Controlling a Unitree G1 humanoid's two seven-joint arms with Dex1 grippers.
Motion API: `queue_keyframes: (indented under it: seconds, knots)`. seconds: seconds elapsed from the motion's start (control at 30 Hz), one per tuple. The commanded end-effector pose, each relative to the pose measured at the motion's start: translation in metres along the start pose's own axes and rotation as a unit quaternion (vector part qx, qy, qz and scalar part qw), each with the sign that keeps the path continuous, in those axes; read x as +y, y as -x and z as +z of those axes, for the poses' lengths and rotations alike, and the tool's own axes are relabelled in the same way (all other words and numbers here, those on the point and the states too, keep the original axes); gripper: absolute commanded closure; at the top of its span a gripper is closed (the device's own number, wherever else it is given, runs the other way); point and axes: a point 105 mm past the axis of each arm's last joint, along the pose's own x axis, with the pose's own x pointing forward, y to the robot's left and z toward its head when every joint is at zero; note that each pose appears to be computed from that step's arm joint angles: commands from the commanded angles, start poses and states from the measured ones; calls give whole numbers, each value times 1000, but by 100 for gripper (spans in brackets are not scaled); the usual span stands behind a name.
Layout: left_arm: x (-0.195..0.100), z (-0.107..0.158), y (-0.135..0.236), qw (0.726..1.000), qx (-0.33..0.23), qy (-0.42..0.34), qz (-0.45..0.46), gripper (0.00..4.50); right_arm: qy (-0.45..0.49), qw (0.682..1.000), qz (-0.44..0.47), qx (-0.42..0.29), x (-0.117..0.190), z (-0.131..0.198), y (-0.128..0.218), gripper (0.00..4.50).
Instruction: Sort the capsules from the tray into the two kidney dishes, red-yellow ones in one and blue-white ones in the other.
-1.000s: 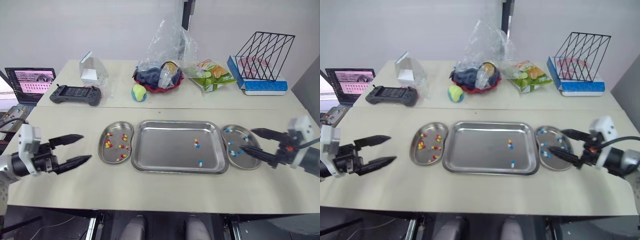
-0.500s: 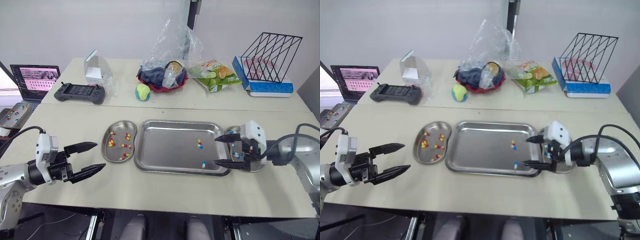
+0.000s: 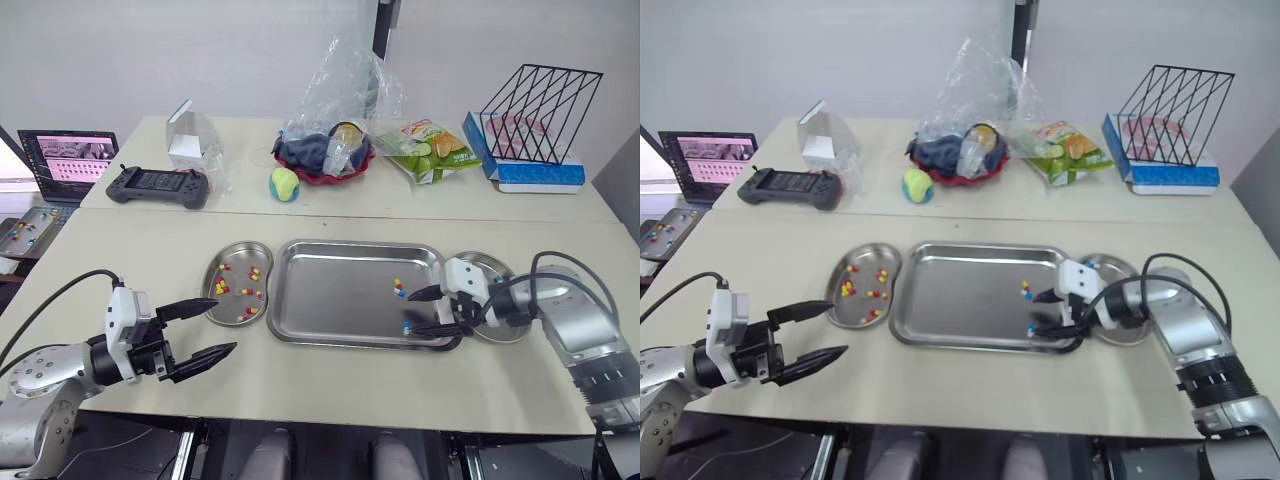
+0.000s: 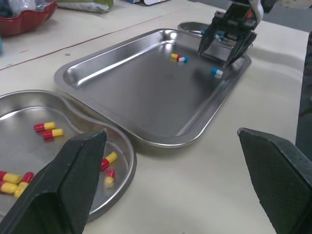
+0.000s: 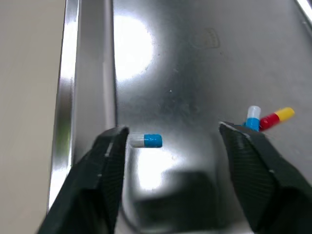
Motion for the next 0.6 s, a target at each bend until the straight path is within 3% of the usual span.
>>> queue_keyframes:
  seconds: [0.03,0.6]
  knots:
    - [0,7,1,1000,-1,-22,4,0,27,1000,-4,-1,-6,8,1,145]
    - [5,4,4,1000,12,-24,14,0,28,999,30,13,-3,5,-2,145]
